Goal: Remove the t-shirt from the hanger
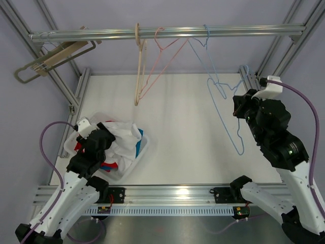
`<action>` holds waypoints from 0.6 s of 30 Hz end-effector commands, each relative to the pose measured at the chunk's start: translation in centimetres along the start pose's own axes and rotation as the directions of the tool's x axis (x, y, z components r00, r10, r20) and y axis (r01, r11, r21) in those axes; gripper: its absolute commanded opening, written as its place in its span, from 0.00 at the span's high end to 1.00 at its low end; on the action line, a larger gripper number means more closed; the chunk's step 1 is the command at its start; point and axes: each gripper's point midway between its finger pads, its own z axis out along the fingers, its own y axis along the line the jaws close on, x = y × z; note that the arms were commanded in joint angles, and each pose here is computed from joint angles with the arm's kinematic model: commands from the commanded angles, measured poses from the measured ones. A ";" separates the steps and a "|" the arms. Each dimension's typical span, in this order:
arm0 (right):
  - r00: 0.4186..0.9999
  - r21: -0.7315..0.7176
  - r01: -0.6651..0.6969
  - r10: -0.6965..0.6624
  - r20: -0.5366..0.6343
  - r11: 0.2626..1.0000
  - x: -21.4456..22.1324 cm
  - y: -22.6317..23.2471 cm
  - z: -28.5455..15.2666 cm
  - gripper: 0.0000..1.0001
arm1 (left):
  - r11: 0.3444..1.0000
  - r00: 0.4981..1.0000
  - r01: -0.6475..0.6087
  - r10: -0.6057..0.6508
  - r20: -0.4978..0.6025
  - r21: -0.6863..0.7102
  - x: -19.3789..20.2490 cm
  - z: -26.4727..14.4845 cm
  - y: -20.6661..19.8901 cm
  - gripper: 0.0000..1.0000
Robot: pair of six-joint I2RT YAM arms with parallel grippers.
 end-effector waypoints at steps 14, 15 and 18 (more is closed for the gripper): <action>0.996 -0.234 -0.003 -0.019 -0.091 0.972 0.9 4.8 0.3 1.00 | 0.951 0.995 0.079 -0.092 0.030 0.299 -8.1 -10.6 -0.9 0.01; 0.991 -0.336 -0.029 -0.016 -0.130 0.942 1.5 6.4 -0.9 1.00 | 0.945 0.995 0.068 -0.085 0.042 0.320 -8.7 -11.3 -0.9 0.01; 0.992 -0.458 -0.057 -0.003 -0.129 0.887 0.5 7.7 -4.6 1.00 | 0.926 0.993 0.055 -0.088 0.074 0.373 -10.8 -13.6 -1.0 0.01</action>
